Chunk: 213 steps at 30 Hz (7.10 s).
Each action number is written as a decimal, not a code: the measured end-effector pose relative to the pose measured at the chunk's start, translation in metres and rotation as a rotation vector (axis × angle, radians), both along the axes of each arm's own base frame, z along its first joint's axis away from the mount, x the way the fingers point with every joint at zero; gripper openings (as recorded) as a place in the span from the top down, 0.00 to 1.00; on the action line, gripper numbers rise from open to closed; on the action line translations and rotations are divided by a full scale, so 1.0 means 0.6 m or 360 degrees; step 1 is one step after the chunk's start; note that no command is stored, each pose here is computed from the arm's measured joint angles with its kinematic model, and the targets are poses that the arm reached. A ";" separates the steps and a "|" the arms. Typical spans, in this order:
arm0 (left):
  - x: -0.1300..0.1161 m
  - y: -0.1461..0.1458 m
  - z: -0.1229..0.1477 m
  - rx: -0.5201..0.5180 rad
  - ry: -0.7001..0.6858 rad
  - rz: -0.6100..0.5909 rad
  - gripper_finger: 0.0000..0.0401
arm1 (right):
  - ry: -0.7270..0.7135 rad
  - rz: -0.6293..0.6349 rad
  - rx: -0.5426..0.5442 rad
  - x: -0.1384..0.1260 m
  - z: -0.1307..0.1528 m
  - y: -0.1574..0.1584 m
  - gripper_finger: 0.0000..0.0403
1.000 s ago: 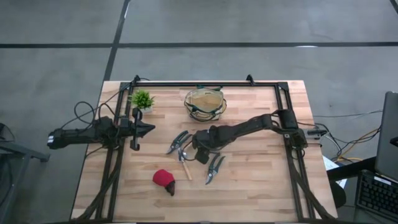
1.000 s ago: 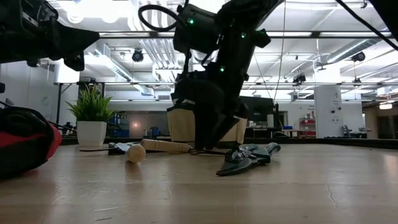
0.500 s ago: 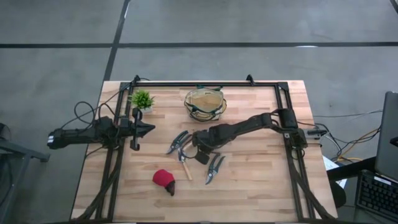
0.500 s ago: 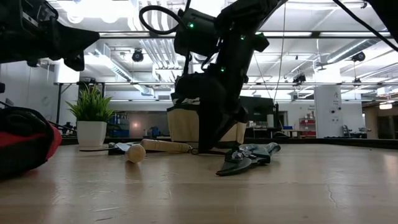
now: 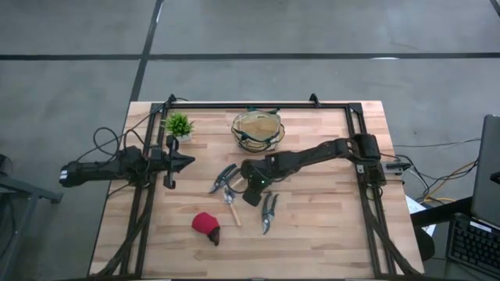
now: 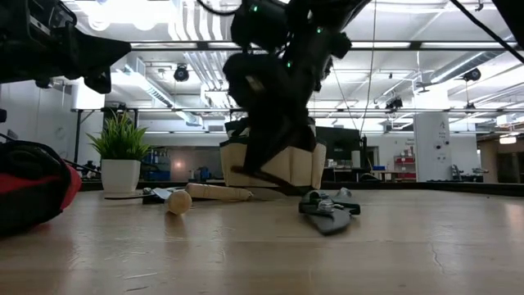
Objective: Pick & Place Garden tools in Gardening bag
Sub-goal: Put the bottom green shear scissors into the brown gardening bag
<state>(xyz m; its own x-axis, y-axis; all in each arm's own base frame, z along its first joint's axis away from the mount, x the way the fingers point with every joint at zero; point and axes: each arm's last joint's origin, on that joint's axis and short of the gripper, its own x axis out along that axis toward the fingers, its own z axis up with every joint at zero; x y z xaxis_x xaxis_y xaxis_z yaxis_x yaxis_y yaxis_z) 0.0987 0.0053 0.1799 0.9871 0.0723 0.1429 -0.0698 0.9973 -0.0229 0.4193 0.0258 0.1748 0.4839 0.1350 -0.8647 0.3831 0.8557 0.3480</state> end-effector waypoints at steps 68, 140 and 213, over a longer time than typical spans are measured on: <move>0.000 0.000 0.000 0.0000 0.0002 0.0001 0.98 | -0.0589 0.0351 -0.0189 0.026 0.105 0.008 0.72; 0.001 0.000 -0.005 -0.0002 0.0048 0.0001 0.98 | -0.0084 0.0678 -0.0234 0.166 -0.060 0.014 0.98; 0.002 0.000 -0.007 -0.0004 0.0077 0.0000 0.98 | -0.0544 0.0346 -0.0082 0.184 0.008 -0.071 0.76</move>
<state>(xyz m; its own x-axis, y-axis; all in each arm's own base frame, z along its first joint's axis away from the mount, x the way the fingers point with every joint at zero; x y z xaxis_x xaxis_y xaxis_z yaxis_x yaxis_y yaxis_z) 0.0998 0.0054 0.1754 0.9928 0.0727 0.0951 -0.0710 0.9972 -0.0217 0.5297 -0.0170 0.1794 0.7095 0.2263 -0.6674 0.0613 0.9237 0.3783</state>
